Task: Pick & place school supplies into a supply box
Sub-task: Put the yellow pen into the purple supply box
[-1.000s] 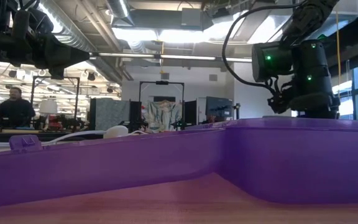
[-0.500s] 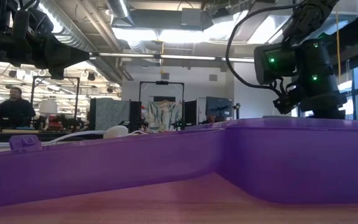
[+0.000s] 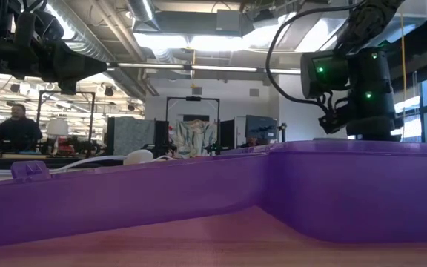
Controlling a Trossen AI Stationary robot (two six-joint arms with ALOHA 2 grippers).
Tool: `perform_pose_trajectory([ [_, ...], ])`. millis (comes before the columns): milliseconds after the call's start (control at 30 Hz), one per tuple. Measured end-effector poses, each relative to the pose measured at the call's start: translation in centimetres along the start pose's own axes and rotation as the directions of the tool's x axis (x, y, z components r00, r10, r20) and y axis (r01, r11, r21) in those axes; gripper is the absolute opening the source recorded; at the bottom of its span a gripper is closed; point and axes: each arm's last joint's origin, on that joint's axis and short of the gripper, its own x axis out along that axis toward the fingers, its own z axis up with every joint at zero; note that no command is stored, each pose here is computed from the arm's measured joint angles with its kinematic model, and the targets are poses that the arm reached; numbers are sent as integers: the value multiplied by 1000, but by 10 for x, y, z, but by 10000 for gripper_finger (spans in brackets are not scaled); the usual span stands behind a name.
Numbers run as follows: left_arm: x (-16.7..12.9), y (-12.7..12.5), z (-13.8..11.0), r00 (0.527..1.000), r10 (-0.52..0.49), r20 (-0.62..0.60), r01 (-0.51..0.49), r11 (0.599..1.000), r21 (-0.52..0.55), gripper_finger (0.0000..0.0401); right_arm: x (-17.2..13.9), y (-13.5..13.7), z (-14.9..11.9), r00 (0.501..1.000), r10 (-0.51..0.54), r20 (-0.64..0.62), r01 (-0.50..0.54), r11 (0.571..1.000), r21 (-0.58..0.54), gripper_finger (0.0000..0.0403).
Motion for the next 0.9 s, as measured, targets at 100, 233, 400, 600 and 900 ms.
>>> perform_pose_trajectory([
  [100,0,0,0,1000,0,1,0,1000,0,4,0,-1,1,1000,0,0,0,999,48,172],
  [233,0,0,0,1000,0,1,0,1000,0,4,0,-2,2,1000,-12,8,11,992,124,172],
  [400,0,0,0,1000,-1,1,1,1000,0,4,0,-3,3,1000,-6,17,2,984,180,172],
  [600,0,0,0,1000,0,1,0,1000,0,4,0,-4,4,998,-48,46,36,971,235,172],
  [900,0,0,0,1000,-1,1,1,1000,0,4,0,-3,9,995,-30,92,8,972,234,172],
])
